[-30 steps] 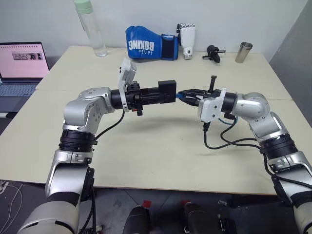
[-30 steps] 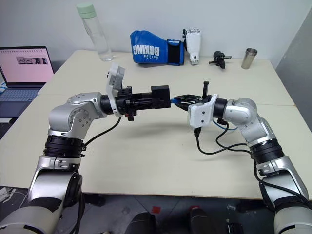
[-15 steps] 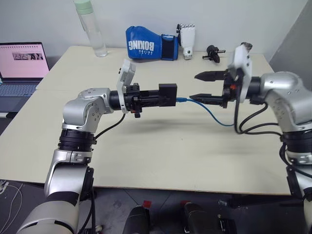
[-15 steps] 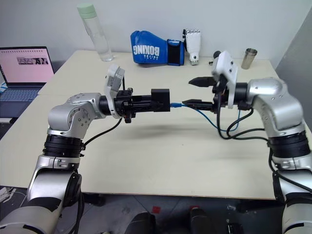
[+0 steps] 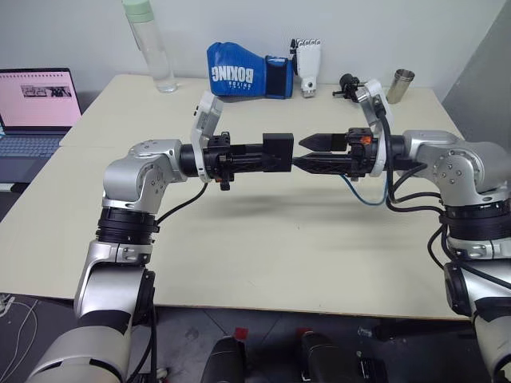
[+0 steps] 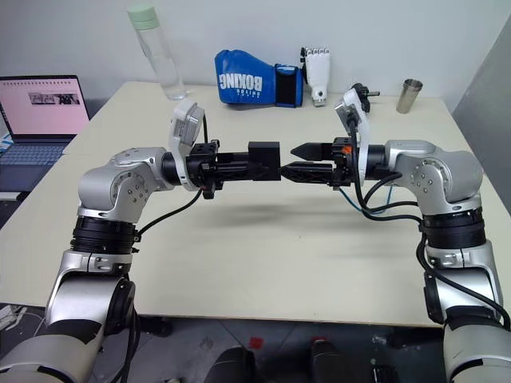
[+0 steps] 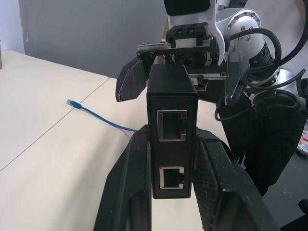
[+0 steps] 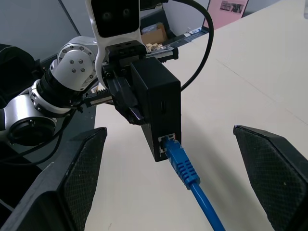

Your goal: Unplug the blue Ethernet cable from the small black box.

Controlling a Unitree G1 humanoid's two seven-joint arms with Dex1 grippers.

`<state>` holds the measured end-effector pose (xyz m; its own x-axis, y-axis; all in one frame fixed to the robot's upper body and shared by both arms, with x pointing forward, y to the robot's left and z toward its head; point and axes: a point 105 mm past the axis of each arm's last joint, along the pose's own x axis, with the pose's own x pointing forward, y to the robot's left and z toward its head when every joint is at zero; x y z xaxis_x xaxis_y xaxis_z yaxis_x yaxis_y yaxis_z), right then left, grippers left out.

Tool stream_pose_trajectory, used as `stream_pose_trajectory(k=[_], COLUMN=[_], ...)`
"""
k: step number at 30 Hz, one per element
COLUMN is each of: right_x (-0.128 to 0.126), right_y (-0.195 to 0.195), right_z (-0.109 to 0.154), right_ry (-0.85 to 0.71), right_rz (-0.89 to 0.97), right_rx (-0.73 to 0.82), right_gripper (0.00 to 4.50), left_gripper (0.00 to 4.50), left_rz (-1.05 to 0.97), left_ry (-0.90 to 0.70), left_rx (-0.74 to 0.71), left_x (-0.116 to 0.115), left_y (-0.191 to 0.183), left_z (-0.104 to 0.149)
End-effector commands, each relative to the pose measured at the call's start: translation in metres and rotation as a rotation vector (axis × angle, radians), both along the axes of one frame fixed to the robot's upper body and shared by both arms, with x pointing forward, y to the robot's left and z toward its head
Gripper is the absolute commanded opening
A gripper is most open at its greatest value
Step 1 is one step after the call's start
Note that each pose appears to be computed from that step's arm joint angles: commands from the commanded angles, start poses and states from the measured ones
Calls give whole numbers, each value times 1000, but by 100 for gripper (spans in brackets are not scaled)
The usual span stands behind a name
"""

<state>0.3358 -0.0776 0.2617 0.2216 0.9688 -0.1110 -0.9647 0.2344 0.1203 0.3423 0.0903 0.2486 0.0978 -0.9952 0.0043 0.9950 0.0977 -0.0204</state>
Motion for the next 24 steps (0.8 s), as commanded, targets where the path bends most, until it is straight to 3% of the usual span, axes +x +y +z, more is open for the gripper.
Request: stream_pose_trajectory(k=[1, 10, 11, 24], right_x=[1, 4, 4, 7], right_y=[1, -2, -2, -4], right_z=[6, -2, -3, -6], right_ry=[-58, -56, -56, -54], right_rz=[-6, 2, 5, 11], right_rx=[2, -19, -23, -29], right_gripper=[447, 447, 409, 120], left_gripper=[80, 80, 80, 80], left_rz=[-30, -36, -37, -45], left_ry=[-43, -39, -39, -37], left_rx=[-29, -24, -25, -18], left_x=[-5, -6, -6, -7], left_y=[-1, -1, -1, -1], left_z=[16, 17, 17, 17])
